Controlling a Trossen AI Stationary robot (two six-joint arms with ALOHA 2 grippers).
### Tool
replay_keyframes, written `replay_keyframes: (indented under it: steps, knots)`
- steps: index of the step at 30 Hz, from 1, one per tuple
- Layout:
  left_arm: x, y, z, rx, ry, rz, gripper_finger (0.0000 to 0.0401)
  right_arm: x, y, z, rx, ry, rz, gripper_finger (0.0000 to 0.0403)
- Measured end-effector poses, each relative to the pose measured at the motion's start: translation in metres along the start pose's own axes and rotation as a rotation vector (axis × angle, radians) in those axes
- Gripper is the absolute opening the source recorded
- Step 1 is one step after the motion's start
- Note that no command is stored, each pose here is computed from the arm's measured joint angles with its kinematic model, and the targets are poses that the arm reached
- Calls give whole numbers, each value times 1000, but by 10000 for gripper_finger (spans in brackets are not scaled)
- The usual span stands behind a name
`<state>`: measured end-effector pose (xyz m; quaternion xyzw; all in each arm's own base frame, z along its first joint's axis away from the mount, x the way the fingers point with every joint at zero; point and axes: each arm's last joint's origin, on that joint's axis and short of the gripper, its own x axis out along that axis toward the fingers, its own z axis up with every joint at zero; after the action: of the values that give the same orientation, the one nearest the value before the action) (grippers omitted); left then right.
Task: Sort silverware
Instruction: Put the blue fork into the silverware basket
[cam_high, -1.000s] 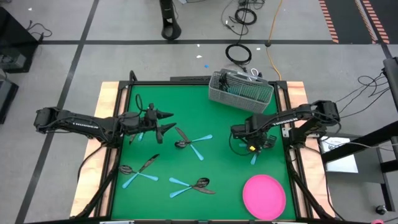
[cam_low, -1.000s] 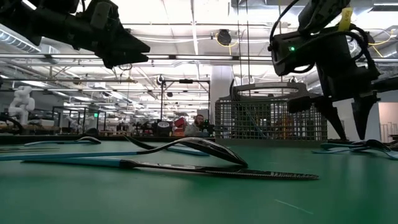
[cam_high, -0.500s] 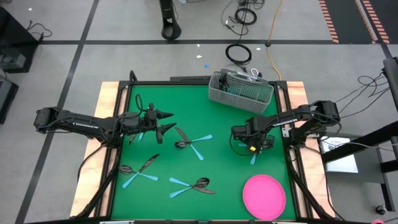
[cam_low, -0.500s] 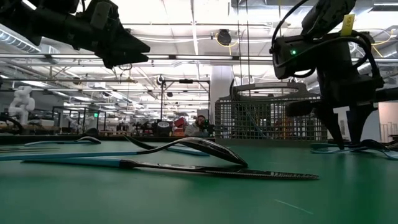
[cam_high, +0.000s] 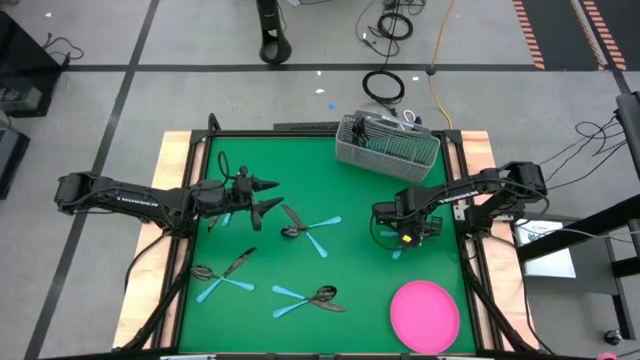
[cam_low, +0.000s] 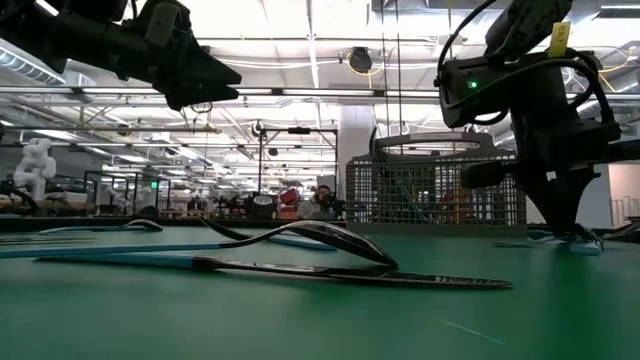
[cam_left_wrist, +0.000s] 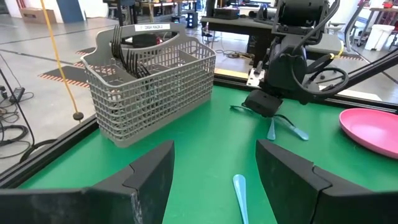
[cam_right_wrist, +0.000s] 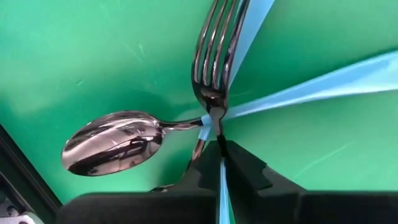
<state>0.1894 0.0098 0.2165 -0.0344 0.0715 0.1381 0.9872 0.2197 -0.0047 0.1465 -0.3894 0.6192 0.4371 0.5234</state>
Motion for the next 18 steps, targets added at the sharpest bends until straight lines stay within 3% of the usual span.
replay_keyframes:
  steps: [6,12,18]
  knots:
    - [0,0,0,-1,-2,0,228,-1,-1,-1,0,50,-14,2]
    - [0,0,0,-1,-2,0,228,-22,-12,1,4,60,-73,1]
    - [0,0,0,-1,-2,0,228,-68,-31,8,58,-86,-159,0]
